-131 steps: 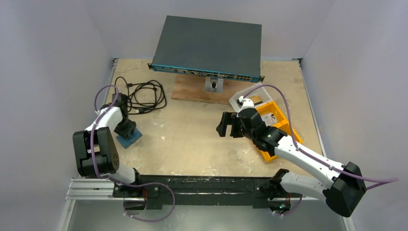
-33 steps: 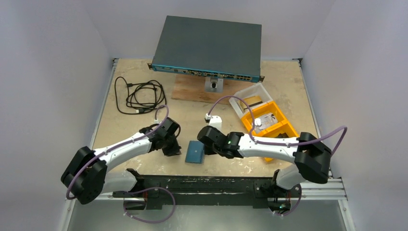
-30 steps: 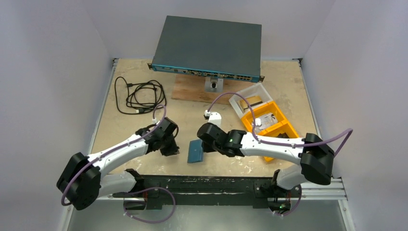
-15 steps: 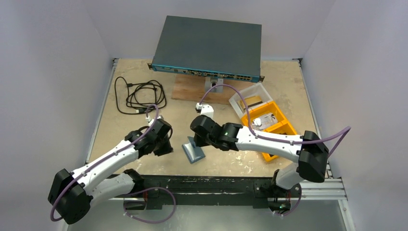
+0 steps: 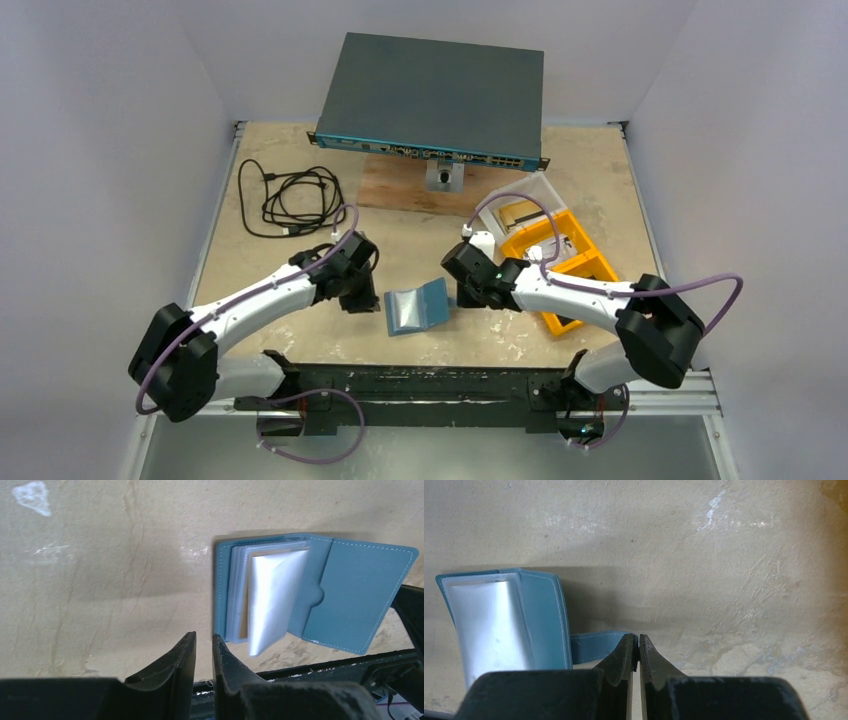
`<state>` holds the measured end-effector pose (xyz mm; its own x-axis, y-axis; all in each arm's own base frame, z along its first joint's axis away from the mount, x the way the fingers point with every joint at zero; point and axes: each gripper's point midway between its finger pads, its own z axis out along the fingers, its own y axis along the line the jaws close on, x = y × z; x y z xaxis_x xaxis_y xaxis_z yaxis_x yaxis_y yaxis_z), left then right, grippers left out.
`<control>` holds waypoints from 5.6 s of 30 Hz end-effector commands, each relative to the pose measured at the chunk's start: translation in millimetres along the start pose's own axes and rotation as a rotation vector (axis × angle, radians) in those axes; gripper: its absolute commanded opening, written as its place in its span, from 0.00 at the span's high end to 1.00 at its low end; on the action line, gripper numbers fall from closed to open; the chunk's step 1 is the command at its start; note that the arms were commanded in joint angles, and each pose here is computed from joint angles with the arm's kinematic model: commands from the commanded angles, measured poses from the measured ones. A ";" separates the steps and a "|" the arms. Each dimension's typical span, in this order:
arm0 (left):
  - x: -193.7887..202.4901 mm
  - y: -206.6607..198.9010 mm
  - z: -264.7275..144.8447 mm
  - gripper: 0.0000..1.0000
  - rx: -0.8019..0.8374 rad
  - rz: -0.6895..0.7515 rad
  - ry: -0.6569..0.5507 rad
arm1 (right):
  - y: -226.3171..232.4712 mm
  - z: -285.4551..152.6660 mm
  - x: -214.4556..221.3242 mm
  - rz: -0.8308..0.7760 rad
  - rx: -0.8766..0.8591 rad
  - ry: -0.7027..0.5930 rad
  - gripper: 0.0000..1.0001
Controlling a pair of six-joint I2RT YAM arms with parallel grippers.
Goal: Take the credit cards out of the card holder
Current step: Open the card holder at the center of the board, then remove the credit card from the card holder.
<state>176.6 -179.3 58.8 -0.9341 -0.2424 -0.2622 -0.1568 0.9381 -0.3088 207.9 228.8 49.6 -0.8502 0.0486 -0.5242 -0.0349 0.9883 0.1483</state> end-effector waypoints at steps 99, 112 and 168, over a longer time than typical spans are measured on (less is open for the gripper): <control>23.1 -18.6 15.9 0.65 0.005 0.045 0.100 | 12.7 34.4 69.7 -0.091 -0.037 0.163 1.00; 19.0 -21.7 8.5 0.66 0.017 0.073 0.088 | 33.4 -6.2 32.5 -0.076 -0.136 0.049 0.70; 5.3 -141.4 21.8 0.58 0.396 0.122 0.193 | 48.0 -53.7 0.8 -0.039 -0.203 -0.064 0.73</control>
<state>192.2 -305.6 55.9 -0.9930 -0.0602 -0.1012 0.0083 0.8214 -0.5703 170.2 267.2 88.5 -0.8347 -0.0019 -0.5507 -0.1866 0.9418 0.2797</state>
